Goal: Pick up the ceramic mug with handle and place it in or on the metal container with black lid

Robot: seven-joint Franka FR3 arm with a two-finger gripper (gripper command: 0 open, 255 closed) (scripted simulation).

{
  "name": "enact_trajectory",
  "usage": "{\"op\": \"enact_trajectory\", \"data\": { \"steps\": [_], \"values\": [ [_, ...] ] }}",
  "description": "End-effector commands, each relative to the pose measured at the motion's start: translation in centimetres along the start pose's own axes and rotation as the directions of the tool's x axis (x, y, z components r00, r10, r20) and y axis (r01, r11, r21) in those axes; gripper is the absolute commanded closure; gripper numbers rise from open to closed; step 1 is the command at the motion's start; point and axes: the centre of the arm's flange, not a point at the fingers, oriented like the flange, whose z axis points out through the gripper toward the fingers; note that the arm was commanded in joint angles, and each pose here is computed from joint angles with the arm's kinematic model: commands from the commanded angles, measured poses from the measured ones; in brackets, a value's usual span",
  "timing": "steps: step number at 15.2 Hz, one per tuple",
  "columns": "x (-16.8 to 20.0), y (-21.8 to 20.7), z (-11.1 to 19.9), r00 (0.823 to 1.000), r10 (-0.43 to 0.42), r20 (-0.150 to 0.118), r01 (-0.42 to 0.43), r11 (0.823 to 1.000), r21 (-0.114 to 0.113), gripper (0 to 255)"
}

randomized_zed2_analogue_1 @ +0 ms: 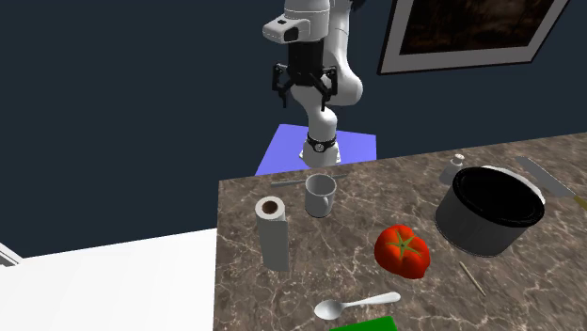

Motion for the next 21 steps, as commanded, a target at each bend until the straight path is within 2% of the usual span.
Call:
{"op": "enact_trajectory", "data": {
  "steps": [1,16,21],
  "values": [
    [0.0,0.0,0.0,1.000,0.000,0.000,0.000,1.000,0.000,0],
    [5.8,-1.1,18.9,0.988,0.155,0.015,-0.156,0.986,0.059,0],
    [5.9,-1.2,21.2,0.988,0.157,0.015,-0.157,0.986,0.059,0]
  ]
}}
